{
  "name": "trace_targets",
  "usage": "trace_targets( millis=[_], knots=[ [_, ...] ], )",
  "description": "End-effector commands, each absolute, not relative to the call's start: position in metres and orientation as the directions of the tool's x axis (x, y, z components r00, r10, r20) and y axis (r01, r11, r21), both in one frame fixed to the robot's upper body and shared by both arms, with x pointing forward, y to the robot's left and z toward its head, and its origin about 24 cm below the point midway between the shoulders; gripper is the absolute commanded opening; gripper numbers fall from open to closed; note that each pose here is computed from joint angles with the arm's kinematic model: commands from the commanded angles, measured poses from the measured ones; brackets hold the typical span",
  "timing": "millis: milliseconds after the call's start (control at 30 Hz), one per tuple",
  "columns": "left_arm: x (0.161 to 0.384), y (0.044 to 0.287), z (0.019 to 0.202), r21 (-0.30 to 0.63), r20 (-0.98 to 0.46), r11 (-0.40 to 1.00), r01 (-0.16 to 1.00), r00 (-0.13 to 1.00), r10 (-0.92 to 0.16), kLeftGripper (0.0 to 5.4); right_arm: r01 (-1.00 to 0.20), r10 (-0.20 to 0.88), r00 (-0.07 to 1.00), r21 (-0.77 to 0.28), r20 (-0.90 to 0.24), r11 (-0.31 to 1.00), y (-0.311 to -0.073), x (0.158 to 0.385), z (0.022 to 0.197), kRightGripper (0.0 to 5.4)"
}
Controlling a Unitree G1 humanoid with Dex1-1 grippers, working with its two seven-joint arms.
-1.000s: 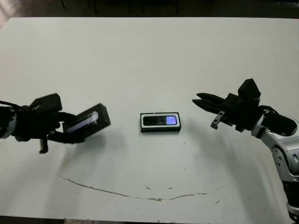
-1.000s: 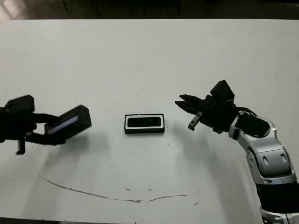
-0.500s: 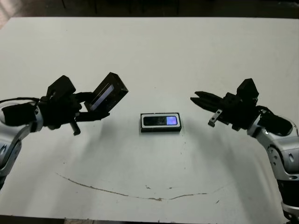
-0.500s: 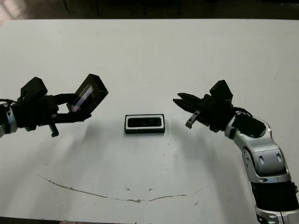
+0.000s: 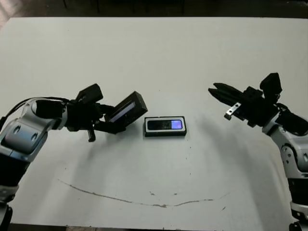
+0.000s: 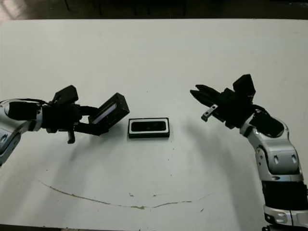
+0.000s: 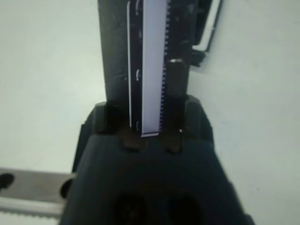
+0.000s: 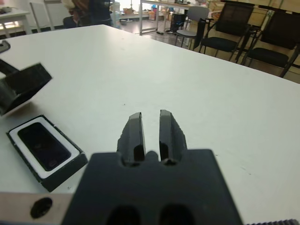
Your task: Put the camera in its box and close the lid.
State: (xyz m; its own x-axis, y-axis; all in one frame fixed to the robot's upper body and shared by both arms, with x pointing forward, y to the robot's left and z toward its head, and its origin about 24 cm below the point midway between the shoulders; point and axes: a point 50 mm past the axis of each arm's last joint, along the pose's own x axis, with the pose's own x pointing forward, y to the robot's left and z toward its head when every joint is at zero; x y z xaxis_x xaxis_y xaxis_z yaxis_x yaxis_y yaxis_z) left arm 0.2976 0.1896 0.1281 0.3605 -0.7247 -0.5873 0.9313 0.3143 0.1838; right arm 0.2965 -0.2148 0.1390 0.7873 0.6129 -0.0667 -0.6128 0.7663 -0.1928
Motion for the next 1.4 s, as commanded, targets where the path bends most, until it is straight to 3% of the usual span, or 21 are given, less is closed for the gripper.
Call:
trace_targets(
  millis=[33, 533, 1033, 1400],
  knots=[
    [0.302, 0.191, 0.122, 0.153, -0.628, 0.265, 0.952, 0.301, -0.718, 1.13, -0.617, 0.611, 0.787, -0.141, -0.089, 0.774, -0.221, 0.299, 0.134, 0.0],
    [0.31, 0.177, 0.117, 0.022, -0.581, 0.208, 0.978, 0.181, -0.793, 1.13, -0.604, 0.594, 0.797, -0.175, -0.109, 0.778, -0.225, 0.302, 0.131, 0.0],
    [0.31, 0.164, 0.116, 0.01, -0.601, 0.162, 0.987, 0.135, -0.788, 1.13, -0.606, 0.596, 0.795, -0.169, -0.114, 0.777, -0.222, 0.3, 0.128, 0.0],
    [0.311, 0.154, 0.105, -0.058, -0.599, 0.133, 0.989, 0.072, -0.797, 1.13, -0.601, 0.588, 0.8, -0.17, -0.123, 0.781, -0.222, 0.297, 0.126, 0.0]
  ],
)
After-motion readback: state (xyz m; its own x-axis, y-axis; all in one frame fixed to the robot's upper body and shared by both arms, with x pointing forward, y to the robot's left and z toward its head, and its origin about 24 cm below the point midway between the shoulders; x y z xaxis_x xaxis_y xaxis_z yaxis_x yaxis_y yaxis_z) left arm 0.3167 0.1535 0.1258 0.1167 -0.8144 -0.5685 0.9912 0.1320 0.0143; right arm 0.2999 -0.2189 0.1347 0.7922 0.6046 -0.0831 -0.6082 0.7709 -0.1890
